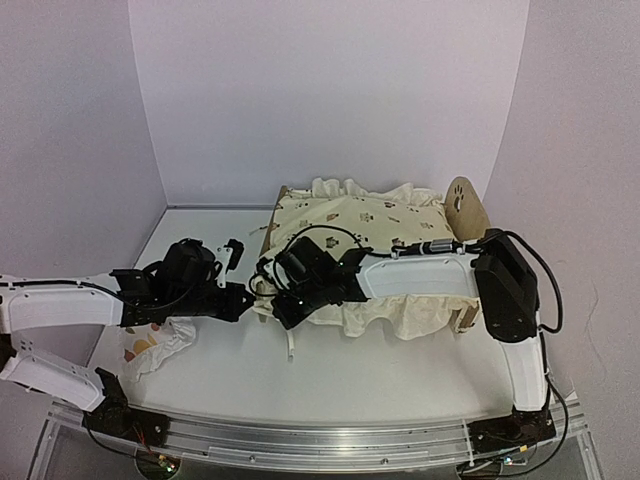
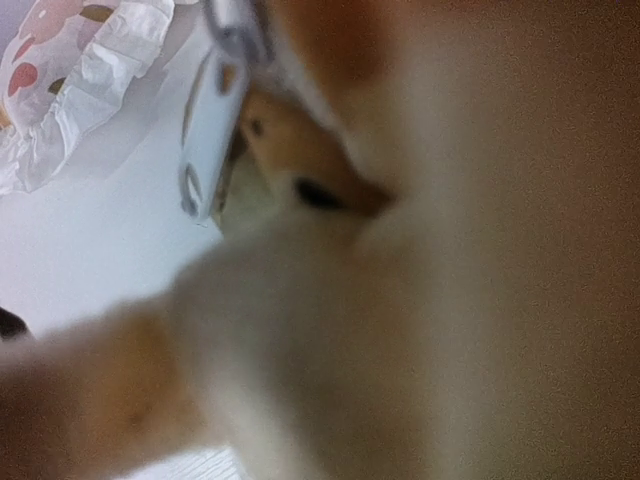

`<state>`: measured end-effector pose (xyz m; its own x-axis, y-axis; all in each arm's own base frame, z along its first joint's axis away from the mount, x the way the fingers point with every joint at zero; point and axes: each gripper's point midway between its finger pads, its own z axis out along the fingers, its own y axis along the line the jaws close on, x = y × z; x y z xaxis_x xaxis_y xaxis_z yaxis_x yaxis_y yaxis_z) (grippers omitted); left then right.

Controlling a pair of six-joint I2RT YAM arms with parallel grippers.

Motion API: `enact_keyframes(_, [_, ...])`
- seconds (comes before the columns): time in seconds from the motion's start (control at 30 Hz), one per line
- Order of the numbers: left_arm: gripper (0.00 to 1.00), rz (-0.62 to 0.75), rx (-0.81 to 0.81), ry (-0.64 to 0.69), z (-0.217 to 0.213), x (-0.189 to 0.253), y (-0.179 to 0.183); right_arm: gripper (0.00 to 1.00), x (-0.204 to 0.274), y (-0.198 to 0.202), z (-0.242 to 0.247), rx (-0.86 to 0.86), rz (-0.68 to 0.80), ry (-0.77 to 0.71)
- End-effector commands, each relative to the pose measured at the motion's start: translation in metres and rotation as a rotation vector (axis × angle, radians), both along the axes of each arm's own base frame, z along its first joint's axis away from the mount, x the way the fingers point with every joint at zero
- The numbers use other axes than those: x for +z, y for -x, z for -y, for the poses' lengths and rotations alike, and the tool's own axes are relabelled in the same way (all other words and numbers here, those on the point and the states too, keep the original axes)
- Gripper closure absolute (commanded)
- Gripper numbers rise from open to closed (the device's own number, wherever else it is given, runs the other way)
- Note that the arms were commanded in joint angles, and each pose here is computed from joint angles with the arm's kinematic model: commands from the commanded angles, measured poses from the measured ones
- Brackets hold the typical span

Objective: Set up the pet bed

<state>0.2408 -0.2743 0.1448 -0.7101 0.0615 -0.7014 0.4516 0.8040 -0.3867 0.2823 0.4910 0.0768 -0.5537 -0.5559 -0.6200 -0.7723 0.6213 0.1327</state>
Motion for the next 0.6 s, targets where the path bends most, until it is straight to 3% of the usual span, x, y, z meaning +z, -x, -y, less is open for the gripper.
enact_keyframes(0.0, [1.00,0.032,-0.005,0.029,-0.001,0.017,0.001,1.00,-0.010,-0.009,0.014,-0.100,-0.053,0.073])
enact_keyframes(0.57, [1.00,0.039,-0.033,0.030,-0.005,0.028,0.009,1.00,0.002,-0.017,0.010,-0.229,-0.119,0.056])
